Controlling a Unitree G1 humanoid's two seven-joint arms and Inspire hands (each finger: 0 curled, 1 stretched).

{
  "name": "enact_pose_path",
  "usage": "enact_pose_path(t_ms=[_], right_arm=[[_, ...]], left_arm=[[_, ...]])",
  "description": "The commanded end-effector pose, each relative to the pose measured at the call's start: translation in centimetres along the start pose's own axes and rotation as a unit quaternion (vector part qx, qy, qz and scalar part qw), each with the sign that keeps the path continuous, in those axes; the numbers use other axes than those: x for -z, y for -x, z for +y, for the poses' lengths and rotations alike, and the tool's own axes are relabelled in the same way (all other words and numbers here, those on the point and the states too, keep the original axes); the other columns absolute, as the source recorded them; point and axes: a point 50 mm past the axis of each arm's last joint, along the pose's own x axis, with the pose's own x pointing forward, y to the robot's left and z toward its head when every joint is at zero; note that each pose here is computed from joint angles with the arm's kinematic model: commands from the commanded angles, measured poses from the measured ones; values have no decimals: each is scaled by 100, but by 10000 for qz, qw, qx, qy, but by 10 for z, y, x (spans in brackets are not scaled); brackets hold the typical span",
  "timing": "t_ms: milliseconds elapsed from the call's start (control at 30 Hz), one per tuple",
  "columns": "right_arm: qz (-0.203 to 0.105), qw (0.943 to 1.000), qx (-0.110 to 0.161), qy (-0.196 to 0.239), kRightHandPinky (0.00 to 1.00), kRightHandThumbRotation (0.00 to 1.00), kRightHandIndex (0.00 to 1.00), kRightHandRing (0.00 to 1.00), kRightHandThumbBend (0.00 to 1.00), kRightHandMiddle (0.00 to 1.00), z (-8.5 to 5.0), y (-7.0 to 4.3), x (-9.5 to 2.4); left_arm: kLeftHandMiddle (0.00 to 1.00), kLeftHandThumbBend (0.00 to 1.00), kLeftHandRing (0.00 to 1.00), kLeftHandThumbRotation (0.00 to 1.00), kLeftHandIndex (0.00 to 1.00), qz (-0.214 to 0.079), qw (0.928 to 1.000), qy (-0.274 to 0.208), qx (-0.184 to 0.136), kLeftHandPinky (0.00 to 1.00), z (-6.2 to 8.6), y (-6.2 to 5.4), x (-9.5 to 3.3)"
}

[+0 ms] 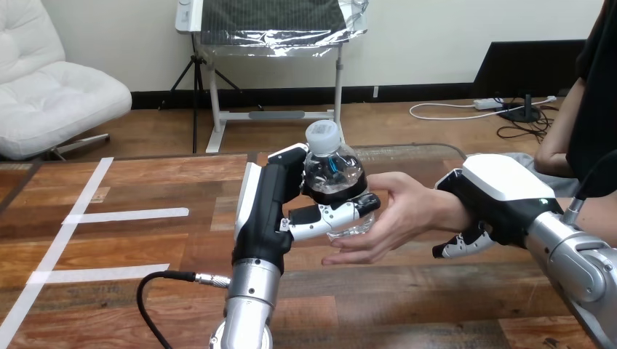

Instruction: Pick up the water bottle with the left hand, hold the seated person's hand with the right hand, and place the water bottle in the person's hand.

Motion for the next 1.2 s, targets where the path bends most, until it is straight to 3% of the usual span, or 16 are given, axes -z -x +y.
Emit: enact_pose_path(t_ms=[0,533,1167], right_arm=[[77,9987,502,12,21,0,40,28,69,39,-30,-3,0],[45,9987,505,-13,23,0,39,29,68,39,-32,-4,-3],[19,9990,454,-11,23,0,40,30,68,40,-34,-3,-7]], left_arm=[[42,69,40,0,46,-751,9956,553,115,41,-26,-22,-38],[43,68,41,0,46,-738,9944,706,258,42,-39,-21,-44],[42,67,40,0,46,-931,9903,921,464,39,-57,-20,-51]])
